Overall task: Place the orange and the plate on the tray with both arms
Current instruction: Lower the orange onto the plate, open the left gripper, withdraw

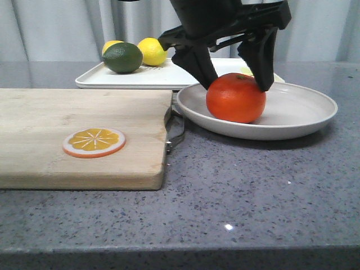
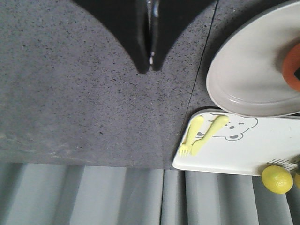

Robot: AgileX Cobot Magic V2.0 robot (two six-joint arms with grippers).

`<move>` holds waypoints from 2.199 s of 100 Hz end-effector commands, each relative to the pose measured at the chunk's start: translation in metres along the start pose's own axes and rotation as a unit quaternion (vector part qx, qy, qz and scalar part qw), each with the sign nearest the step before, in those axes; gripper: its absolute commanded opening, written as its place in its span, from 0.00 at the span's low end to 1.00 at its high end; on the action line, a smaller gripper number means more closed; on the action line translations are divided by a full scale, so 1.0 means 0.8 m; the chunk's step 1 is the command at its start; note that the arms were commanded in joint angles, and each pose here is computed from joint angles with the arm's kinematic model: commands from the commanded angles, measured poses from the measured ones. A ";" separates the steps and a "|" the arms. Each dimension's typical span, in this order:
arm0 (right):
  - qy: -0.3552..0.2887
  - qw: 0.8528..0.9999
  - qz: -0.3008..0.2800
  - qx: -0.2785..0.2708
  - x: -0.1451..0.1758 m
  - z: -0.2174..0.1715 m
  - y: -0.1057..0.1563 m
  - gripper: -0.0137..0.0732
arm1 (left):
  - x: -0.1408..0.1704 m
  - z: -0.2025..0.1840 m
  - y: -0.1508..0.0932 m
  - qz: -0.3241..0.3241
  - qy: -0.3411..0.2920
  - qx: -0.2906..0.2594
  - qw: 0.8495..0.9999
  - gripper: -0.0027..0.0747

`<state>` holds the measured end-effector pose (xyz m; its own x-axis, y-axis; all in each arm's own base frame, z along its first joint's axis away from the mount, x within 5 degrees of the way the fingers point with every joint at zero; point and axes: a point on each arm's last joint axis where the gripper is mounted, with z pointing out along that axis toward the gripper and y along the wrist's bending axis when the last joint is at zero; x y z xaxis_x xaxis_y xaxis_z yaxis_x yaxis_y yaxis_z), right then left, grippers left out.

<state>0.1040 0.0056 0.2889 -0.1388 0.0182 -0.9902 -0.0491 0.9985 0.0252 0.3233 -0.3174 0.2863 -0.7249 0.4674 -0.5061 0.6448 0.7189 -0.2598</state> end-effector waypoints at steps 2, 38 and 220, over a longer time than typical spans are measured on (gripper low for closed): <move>-0.044 0.999 0.002 0.001 -0.020 0.000 0.000 0.08 | -0.019 -0.062 -0.021 0.012 -0.078 0.017 0.997 0.74; -0.061 0.998 0.002 -0.001 -0.024 0.000 0.000 0.08 | -0.018 -0.169 -0.028 0.021 -0.164 0.015 0.986 0.73; 0.243 0.970 0.023 -0.009 -0.079 0.084 0.013 0.57 | 0.294 -0.280 0.010 0.014 -0.371 -0.047 0.927 0.01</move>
<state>0.1613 0.0135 0.3248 -0.6143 0.0284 -0.7886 -0.0311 0.9977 0.0602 0.1019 -0.0862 0.3341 -0.3901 0.0966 -0.9157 0.6092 0.7727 -0.1780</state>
